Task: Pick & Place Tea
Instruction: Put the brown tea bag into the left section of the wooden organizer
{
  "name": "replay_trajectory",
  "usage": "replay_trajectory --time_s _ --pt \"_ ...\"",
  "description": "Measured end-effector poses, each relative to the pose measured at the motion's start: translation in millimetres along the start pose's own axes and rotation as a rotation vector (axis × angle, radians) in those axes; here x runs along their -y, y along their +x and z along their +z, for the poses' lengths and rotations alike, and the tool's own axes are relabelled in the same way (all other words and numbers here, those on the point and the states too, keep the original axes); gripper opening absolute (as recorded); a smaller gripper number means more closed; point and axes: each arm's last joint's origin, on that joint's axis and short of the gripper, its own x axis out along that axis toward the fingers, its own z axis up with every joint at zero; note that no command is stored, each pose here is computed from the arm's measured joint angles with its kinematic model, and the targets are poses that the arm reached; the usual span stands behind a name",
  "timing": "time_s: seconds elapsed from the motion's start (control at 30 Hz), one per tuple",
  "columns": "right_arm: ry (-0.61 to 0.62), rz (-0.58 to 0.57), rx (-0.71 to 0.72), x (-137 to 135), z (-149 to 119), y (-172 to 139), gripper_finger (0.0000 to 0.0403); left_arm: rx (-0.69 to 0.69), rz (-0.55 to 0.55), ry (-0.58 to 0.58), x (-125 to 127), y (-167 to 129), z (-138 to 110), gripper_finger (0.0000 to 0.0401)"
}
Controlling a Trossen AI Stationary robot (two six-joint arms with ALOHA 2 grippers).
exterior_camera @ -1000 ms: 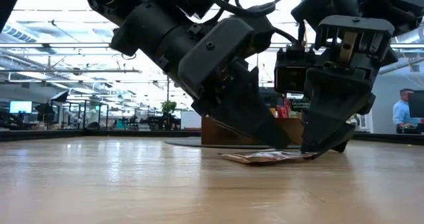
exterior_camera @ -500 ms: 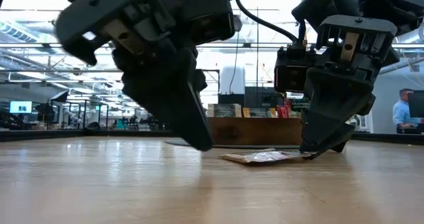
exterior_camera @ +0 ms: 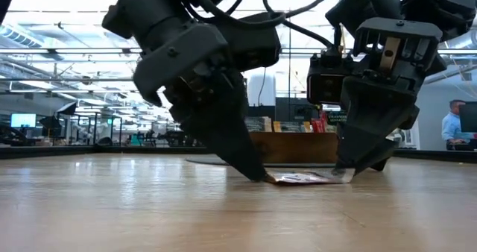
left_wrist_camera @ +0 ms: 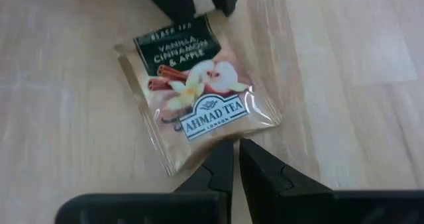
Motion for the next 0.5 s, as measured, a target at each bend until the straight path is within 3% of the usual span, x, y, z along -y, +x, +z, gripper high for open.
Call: replay_trajectory --time_s 0.5 --pt "-0.004 -0.037 0.024 5.4 3.9 -1.1 0.0109 0.024 -0.020 0.011 3.3 12.0 -3.1 0.0035"
